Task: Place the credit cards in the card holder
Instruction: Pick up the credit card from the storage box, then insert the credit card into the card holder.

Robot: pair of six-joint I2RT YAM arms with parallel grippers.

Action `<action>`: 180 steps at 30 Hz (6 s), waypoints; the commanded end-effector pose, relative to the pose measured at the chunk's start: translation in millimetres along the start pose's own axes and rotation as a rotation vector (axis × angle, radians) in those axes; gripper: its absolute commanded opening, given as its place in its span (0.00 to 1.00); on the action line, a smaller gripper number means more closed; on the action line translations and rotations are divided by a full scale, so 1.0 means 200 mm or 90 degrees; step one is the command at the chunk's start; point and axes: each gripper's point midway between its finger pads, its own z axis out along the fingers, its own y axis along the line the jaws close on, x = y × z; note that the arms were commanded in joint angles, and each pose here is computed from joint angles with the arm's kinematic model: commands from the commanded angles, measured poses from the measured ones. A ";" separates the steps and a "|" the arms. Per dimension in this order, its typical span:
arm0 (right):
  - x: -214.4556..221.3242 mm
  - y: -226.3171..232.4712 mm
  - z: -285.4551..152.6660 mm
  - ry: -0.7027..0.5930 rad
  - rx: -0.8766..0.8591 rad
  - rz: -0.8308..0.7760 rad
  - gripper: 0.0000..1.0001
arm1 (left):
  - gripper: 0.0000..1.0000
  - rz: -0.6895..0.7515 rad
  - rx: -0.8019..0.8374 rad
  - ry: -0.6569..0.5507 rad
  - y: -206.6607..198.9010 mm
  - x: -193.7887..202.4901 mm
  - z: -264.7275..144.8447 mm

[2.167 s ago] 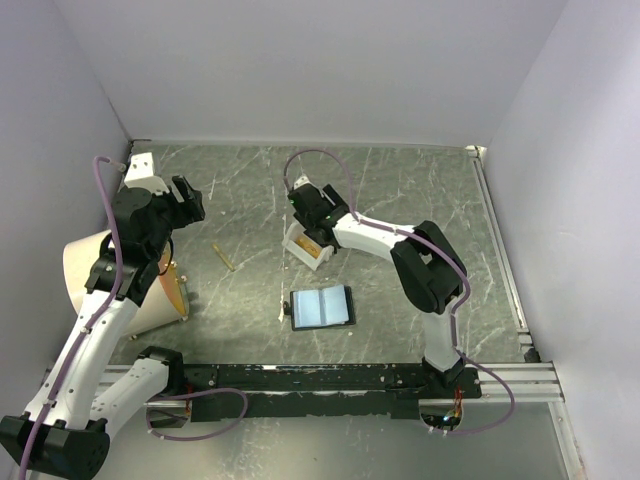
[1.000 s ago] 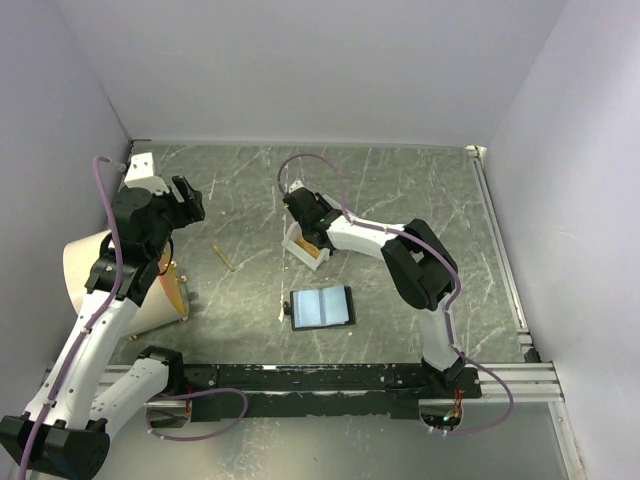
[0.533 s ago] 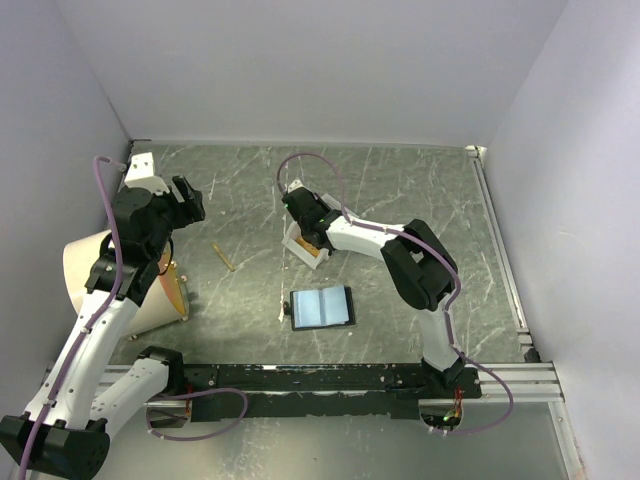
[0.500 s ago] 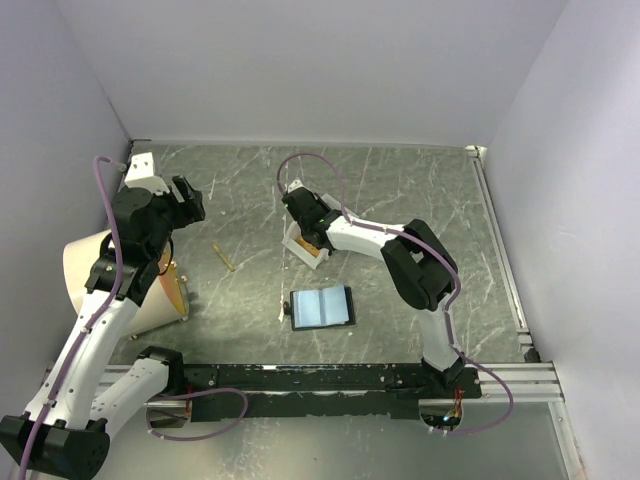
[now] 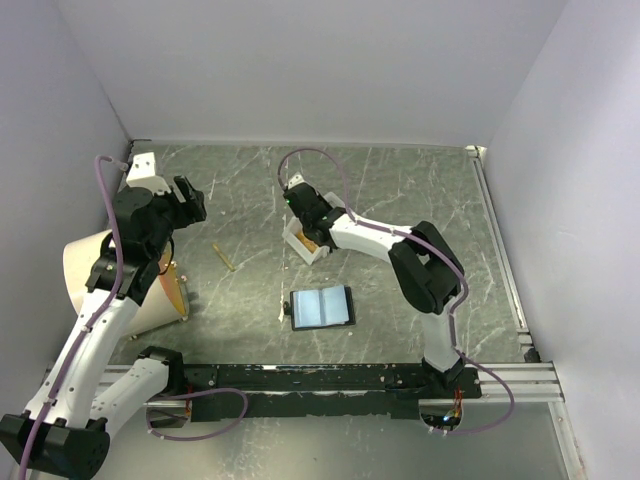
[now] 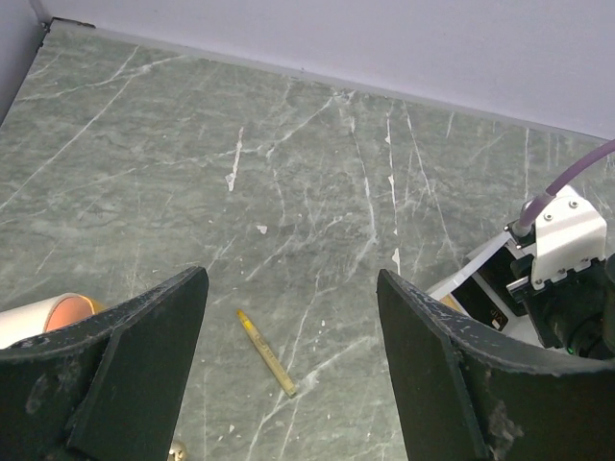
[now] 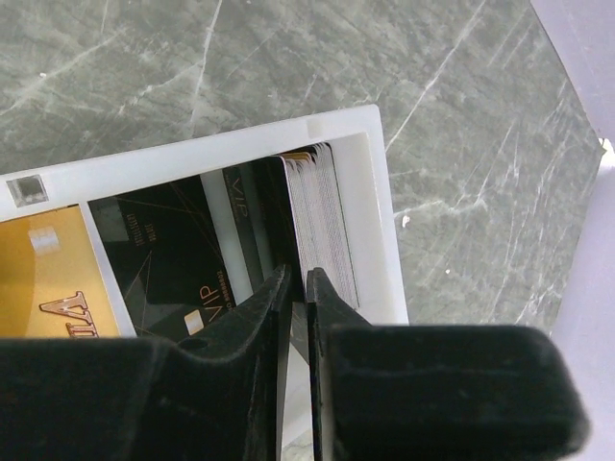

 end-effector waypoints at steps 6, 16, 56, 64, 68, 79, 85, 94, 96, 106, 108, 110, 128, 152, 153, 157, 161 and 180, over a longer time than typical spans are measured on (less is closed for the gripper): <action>-0.10 -0.09 -0.10 -0.028 -0.007 0.047 0.06 | 0.82 -0.005 0.052 0.013 -0.07 0.01 -0.01; -0.16 -0.10 -0.28 -0.060 -0.087 0.114 0.00 | 0.75 -0.011 0.208 0.178 -0.29 0.20 -0.08; 0.33 0.31 -1.00 0.049 -0.493 0.665 0.00 | 0.73 -0.036 0.386 0.552 -0.82 1.27 -0.29; 0.44 0.43 -0.97 0.063 -0.534 0.649 0.00 | 0.69 -0.006 0.336 0.583 -0.75 1.44 -0.28; 0.47 0.45 -0.96 0.060 -0.539 0.646 0.00 | 0.67 0.009 0.318 0.602 -0.72 1.51 -0.28; 0.54 0.49 -0.93 0.048 -0.541 0.636 0.00 | 0.31 0.060 0.238 0.601 -0.60 1.57 -0.25; 0.54 0.50 -0.95 0.032 -0.555 0.661 0.00 | 0.11 0.074 0.217 0.593 -0.54 1.56 -0.26; 0.53 0.44 -0.96 0.005 -0.549 0.709 0.00 | 0.10 0.072 0.196 0.590 -0.51 1.56 -0.27; 0.55 0.43 -0.94 0.008 -0.534 0.709 0.00 | 0.21 0.049 0.231 0.581 -0.57 1.51 -0.29; 0.59 0.45 -0.90 0.032 -0.535 0.712 0.00 | 0.42 -0.077 0.451 0.534 -0.94 1.27 -0.40; 0.60 0.45 -0.90 0.038 -0.535 0.713 0.00 | 0.50 -0.083 0.479 0.545 -0.97 1.29 -0.41; 0.61 0.46 -0.89 0.042 -0.536 0.715 0.00 | 0.51 -0.083 0.498 0.567 -0.99 1.33 -0.42; 0.67 0.52 -0.88 0.068 -0.561 0.734 0.00 | 0.25 0.035 0.297 0.624 -0.65 1.72 -0.29; 0.76 0.56 -0.81 0.094 -0.552 0.754 0.00 | 0.25 0.050 0.265 0.639 -0.57 1.81 -0.31; 0.76 0.56 -0.80 0.093 -0.549 0.751 0.00 | 0.25 0.050 0.262 0.640 -0.57 1.81 -0.31; 0.78 0.55 -0.78 0.092 -0.534 0.739 0.00 | 0.26 0.054 0.256 0.644 -0.55 1.82 -0.32; 0.80 0.56 -0.76 0.097 -0.530 0.729 0.00 | 0.26 0.054 0.252 0.644 -0.54 1.82 -0.32; 0.83 0.62 -0.77 0.105 -0.550 0.720 0.05 | 0.27 0.039 0.249 0.657 -0.57 1.84 -0.35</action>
